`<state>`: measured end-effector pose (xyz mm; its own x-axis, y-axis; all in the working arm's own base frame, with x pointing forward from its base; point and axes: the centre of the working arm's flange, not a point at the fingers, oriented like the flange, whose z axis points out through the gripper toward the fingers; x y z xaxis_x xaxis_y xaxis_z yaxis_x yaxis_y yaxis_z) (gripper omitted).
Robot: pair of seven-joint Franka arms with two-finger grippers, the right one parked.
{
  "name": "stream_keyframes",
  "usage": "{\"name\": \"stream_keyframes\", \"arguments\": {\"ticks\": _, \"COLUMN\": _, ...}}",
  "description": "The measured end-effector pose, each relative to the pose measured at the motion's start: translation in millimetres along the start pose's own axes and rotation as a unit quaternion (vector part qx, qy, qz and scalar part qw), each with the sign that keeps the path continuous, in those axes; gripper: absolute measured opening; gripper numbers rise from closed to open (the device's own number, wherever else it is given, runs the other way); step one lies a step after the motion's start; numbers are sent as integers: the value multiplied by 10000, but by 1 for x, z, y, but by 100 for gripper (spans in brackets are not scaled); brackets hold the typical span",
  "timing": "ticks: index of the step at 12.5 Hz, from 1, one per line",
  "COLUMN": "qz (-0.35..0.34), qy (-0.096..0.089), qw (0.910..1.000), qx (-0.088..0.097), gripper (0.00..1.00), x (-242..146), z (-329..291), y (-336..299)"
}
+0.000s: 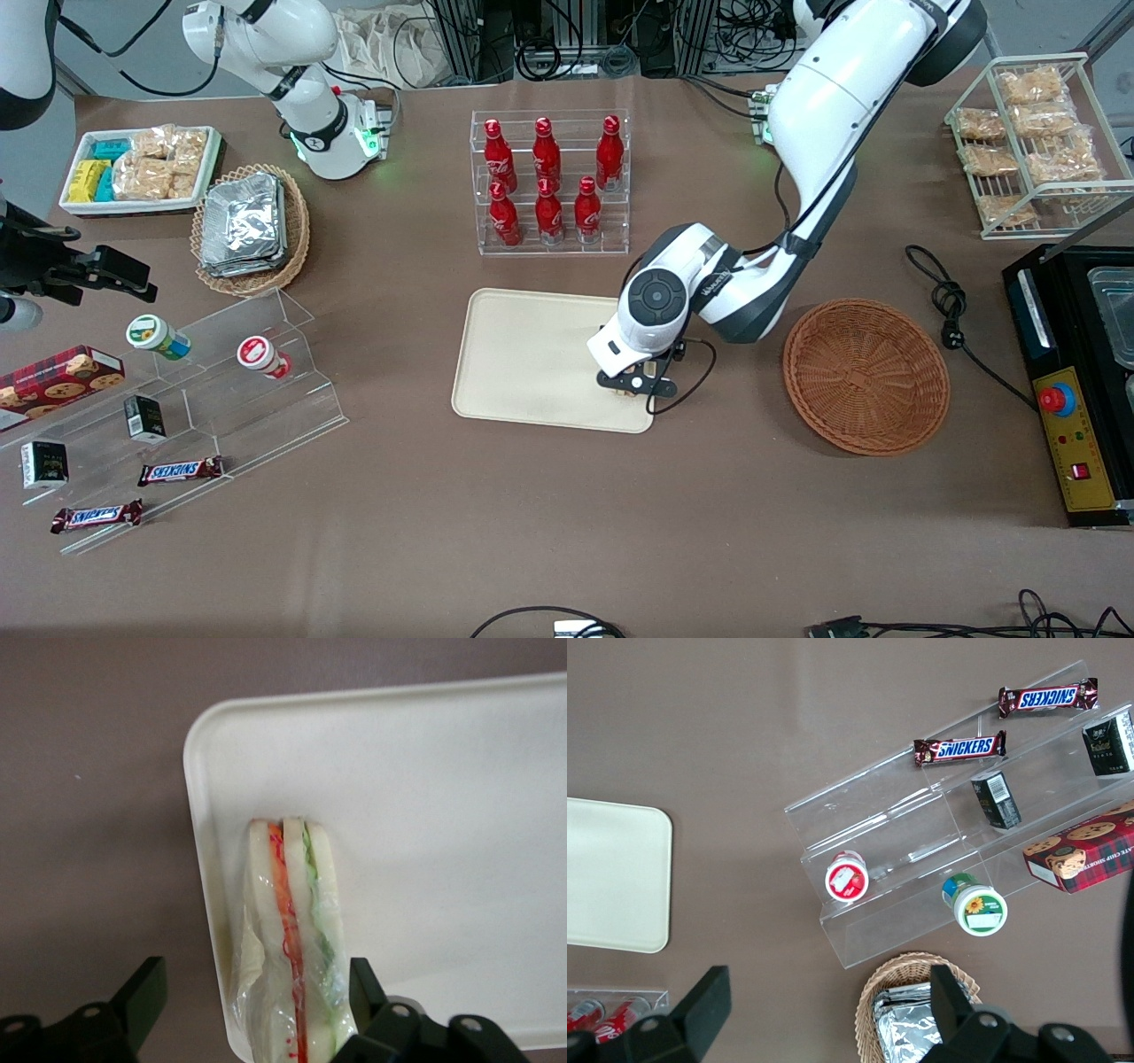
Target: Place sandwich from basket to tray
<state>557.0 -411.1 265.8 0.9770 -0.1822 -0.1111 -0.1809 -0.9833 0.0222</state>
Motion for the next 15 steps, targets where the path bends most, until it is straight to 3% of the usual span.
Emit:
{"name": "stream_keyframes", "arguments": {"ticks": 1, "qz": -56, "qy": 47, "qw": 10000, "qx": 1, "gripper": 100, "x": 6, "z": -15, "y": -3}}
{"name": "stream_keyframes", "arguments": {"ticks": 5, "qz": -512, "qy": 188, "qw": 9984, "qx": 132, "gripper": 100, "x": 25, "z": -108, "y": -59}}
{"name": "stream_keyframes", "arguments": {"ticks": 7, "qz": -679, "qy": 260, "qw": 9969, "qx": 290, "gripper": 100, "x": 14, "z": -165, "y": -86}}
{"name": "stream_keyframes", "arguments": {"ticks": 8, "qz": -739, "qy": 215, "qw": 9961, "qx": 428, "gripper": 100, "x": 1, "z": -191, "y": -94}}
{"name": "stream_keyframes", "arguments": {"ticks": 11, "qz": -650, "qy": -176, "qw": 9939, "qx": 876, "gripper": 100, "x": -42, "z": -254, "y": -135}}
{"name": "stream_keyframes", "arguments": {"ticks": 13, "qz": -595, "qy": -274, "qw": 9930, "qx": 986, "gripper": 100, "x": -62, "z": -290, "y": -175}}
{"name": "stream_keyframes", "arguments": {"ticks": 15, "qz": -674, "qy": -223, "qw": 9927, "qx": 976, "gripper": 100, "x": -71, "z": -314, "y": -217}}
